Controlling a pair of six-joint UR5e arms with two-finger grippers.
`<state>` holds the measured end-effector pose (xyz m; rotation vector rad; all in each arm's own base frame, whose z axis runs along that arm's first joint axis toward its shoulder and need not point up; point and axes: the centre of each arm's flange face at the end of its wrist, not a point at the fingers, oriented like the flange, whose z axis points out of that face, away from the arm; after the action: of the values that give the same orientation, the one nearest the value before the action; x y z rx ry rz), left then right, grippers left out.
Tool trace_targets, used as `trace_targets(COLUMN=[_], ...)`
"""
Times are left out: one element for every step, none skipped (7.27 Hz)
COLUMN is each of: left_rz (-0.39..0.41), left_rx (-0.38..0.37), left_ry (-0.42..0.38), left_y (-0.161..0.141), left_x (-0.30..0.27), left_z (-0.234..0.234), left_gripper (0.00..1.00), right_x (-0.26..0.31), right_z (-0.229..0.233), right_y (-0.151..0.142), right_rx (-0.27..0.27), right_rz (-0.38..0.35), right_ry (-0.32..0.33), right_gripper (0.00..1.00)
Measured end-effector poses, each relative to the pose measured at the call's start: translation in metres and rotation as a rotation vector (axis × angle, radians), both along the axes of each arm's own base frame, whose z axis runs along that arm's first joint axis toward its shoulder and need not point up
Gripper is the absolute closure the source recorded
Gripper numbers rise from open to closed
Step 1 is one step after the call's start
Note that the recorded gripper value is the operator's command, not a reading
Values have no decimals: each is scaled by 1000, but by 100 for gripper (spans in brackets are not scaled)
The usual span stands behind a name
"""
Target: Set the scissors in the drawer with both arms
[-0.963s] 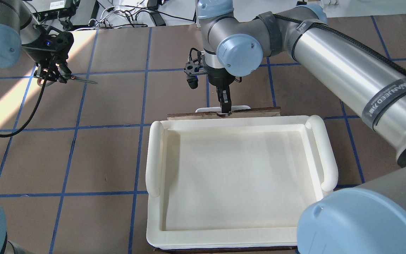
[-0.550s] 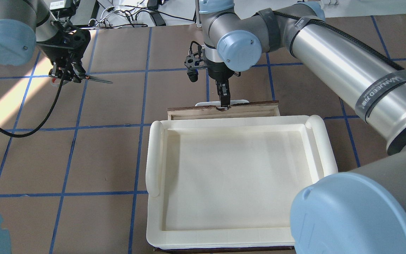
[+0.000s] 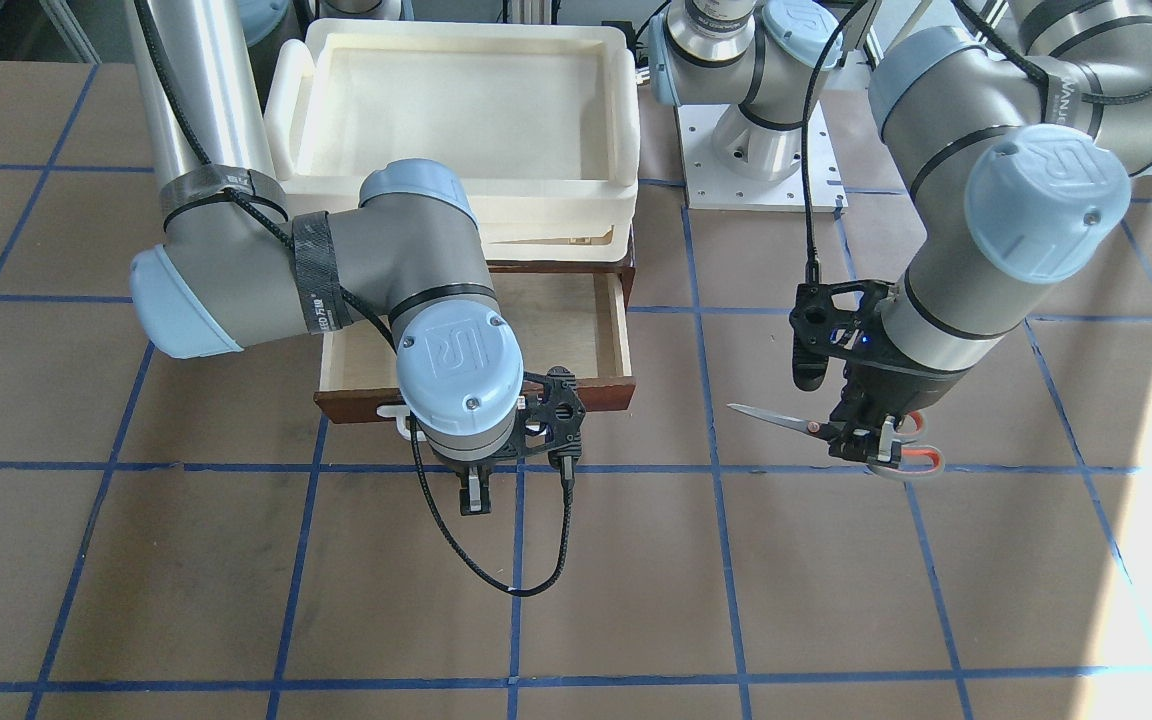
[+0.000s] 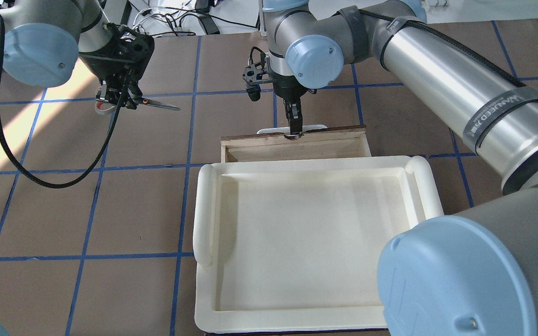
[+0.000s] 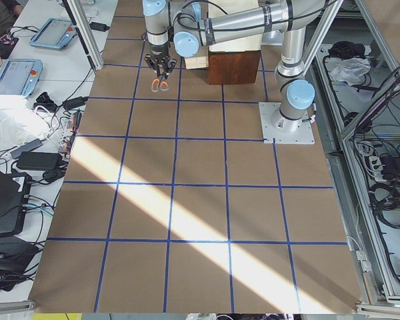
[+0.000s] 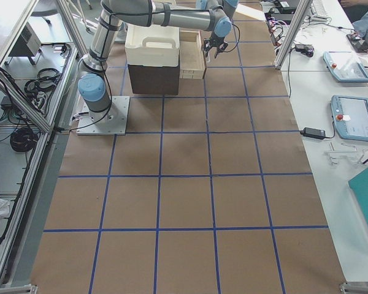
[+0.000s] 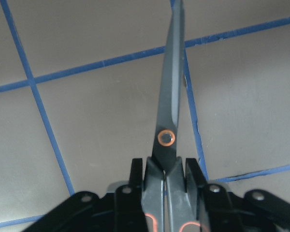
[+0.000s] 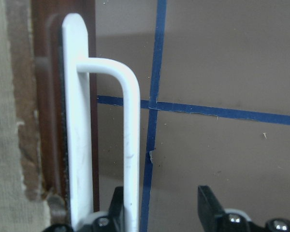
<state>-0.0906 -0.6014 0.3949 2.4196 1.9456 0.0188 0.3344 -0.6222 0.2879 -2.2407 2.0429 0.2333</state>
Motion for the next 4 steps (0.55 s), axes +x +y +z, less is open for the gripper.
trace_targets(left_rz=[-5,-9,-12,-18], left_rx=[-1,0,2,4], left_ry=[1,2,3,3], left_y=[4,7,11,14], left_x=[-8,-12,-14,-19], left_z=[3,6,9,10], left_gripper=[100,100,100,100], right_x=[1,0,-3,-6], right_z=[2,2,5,6], right_y=[-6,-12,-17,-21], right_rx=[-11,-19,-25,-33], right_rz=[-1,-3,-6,-9], right_ry=[-5,-8,-13,-17], right_gripper=[31,28,25,24])
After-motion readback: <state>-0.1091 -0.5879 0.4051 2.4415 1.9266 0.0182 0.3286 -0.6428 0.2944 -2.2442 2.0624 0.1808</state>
